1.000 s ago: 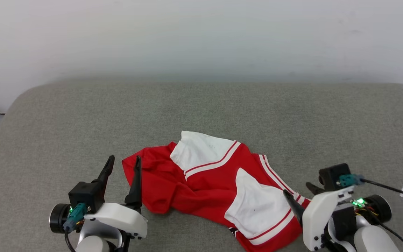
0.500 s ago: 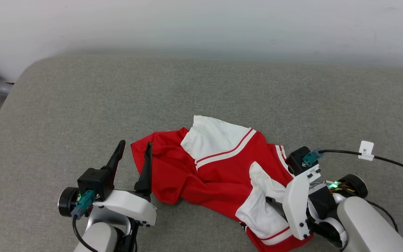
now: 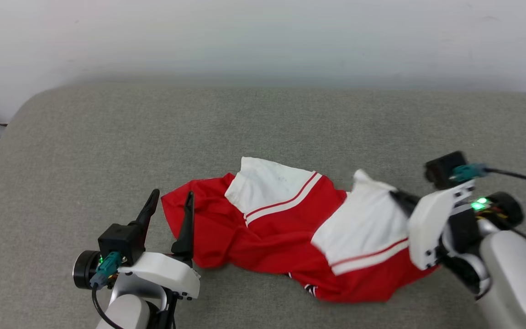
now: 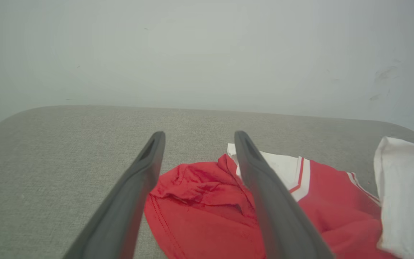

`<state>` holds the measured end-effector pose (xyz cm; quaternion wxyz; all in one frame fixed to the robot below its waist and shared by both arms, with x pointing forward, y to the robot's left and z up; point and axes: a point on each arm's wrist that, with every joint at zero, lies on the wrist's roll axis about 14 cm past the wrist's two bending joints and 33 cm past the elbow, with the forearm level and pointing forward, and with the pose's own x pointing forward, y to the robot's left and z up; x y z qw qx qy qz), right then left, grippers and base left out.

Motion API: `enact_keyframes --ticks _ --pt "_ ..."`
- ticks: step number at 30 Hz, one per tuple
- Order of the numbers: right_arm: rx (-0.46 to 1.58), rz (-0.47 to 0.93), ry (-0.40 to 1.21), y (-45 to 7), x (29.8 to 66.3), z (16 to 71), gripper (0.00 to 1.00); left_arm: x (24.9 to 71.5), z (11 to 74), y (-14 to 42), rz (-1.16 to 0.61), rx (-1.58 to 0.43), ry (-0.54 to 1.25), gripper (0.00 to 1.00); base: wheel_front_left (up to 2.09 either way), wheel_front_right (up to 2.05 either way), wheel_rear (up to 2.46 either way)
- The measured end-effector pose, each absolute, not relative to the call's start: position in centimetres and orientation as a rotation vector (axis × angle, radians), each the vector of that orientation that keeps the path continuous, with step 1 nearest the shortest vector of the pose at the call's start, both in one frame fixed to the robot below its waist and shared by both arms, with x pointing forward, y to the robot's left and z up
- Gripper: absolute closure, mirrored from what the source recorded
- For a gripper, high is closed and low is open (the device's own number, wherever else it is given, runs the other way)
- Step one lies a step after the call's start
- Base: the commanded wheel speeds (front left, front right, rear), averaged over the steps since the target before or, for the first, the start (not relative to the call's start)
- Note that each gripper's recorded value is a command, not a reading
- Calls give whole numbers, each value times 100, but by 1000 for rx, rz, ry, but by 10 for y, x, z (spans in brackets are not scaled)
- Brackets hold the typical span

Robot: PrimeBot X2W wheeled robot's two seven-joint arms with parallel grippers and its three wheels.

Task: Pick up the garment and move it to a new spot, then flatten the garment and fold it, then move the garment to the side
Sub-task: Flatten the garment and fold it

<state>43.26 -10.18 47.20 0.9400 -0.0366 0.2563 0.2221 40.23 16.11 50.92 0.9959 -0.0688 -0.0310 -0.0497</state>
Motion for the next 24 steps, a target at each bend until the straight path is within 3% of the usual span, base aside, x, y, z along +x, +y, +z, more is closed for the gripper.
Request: enact_keyframes --ticks 7,13,17,19,20,21,24 --pt "23 144 444 -198 431 478 100 403 509 151 -126 -142 -61 0 0 0 0" --pt "128 -91 536 -258 380 433 100 400 505 147 -135 -146 -47 0 0 0 0" --pt "190 -180 647 -269 341 394 100 399 502 148 -133 -147 -37 0 0 0 0" --pt "208 -196 673 -268 330 383 57 399 501 149 -131 -148 -33 0 0 0 0" --pt "220 -201 660 -266 330 383 7 398 500 149 -130 -150 -32 0 0 0 0" --pt "232 -206 630 -266 332 387 0 398 500 149 -129 -152 -31 0 0 0 0" --pt "228 -227 503 -271 341 404 0 396 499 150 -126 -151 -26 0 0 0 0"
